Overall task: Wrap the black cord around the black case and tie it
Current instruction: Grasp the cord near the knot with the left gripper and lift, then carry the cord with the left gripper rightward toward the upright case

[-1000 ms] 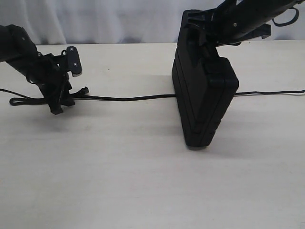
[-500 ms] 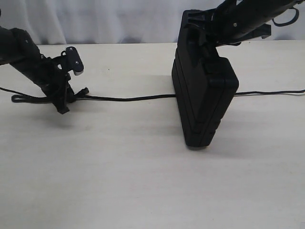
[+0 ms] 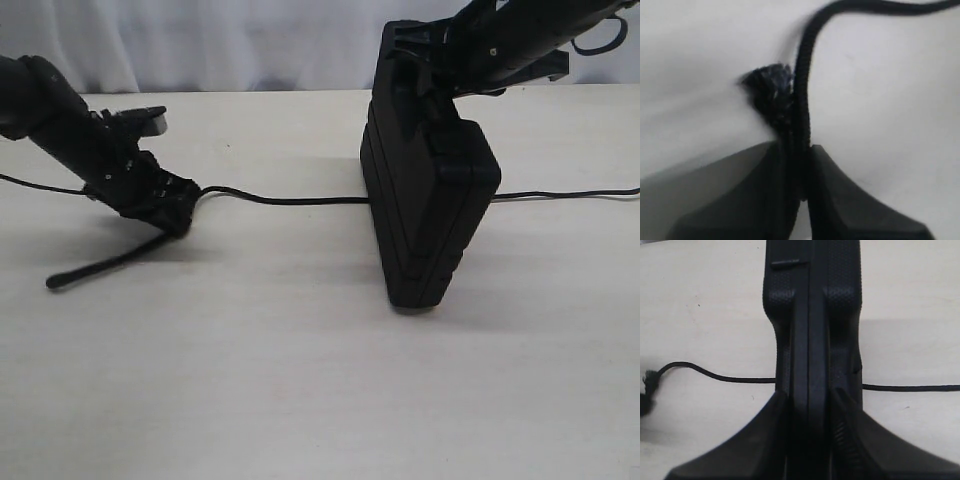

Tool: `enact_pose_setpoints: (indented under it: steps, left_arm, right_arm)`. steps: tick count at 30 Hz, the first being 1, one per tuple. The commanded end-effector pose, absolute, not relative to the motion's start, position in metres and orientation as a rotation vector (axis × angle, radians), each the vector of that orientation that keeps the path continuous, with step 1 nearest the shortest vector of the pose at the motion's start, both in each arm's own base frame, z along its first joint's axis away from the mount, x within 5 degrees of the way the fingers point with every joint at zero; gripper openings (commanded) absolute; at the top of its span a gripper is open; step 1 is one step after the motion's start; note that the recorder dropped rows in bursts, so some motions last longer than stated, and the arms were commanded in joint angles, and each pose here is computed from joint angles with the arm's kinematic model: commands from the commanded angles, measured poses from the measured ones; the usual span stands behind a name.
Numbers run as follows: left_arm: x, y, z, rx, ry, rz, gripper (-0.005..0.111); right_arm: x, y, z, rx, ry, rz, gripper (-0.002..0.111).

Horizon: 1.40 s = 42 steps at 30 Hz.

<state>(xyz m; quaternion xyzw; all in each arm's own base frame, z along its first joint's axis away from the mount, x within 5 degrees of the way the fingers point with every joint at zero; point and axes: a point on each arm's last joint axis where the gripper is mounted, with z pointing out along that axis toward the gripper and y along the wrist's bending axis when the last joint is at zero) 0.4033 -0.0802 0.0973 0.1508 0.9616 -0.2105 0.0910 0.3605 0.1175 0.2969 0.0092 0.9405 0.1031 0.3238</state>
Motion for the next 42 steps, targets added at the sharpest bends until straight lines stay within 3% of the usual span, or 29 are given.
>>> enact_pose_setpoints:
  steps: [1, 5, 8, 13, 21, 25, 26, 30, 32, 36, 42]
  left_arm:
    - [0.394, -0.1, 0.1, 0.3, 2.924, -1.005, 0.029]
    - [0.4, -0.107, 0.107, 0.126, 2.846, -1.159, 0.051]
    - [0.402, -0.113, 0.112, 0.104, 2.774, -1.257, 0.051]
    - [0.404, -0.111, 0.115, 0.248, 2.786, -1.186, 0.051]
    - [0.394, -0.098, 0.15, 0.904, 2.761, -0.94, 0.05]
    - [0.382, -0.103, 0.162, 1.325, 2.595, -0.832, 0.034]
    - [0.376, -0.111, 0.159, 1.588, 2.46, -0.777, 0.029]
    - [0.373, -0.132, 0.145, 2.119, 2.106, -0.363, 0.028]
    - [0.379, -0.142, 0.144, 2.192, 1.996, -0.157, 0.028]
    - [0.378, -0.169, 0.138, 2.371, 1.666, -0.039, 0.028]
    - [0.383, -0.162, 0.1, 2.591, 1.568, 0.136, 0.028]
  right_arm:
    - [0.363, 0.118, 0.303, 0.033, 2.419, 0.296, 0.004]
    - [0.363, 0.118, 0.303, 0.033, 2.419, 0.296, 0.004]
    - [0.363, 0.118, 0.303, 0.033, 2.419, 0.296, 0.004]
    - [0.363, 0.118, 0.303, 0.033, 2.419, 0.296, 0.004]
    - [0.363, 0.118, 0.303, 0.033, 2.419, 0.296, 0.004]
    - [0.363, 0.118, 0.303, 0.033, 2.419, 0.296, 0.004]
    - [0.363, 0.118, 0.303, 0.033, 2.419, 0.296, 0.004]
    - [0.363, 0.118, 0.303, 0.033, 2.419, 0.296, 0.004]
    - [0.363, 0.118, 0.303, 0.033, 2.419, 0.296, 0.004]
    - [0.363, 0.118, 0.303, 0.033, 2.419, 0.296, 0.004]
    - [0.363, 0.118, 0.303, 0.033, 2.419, 0.296, 0.004]
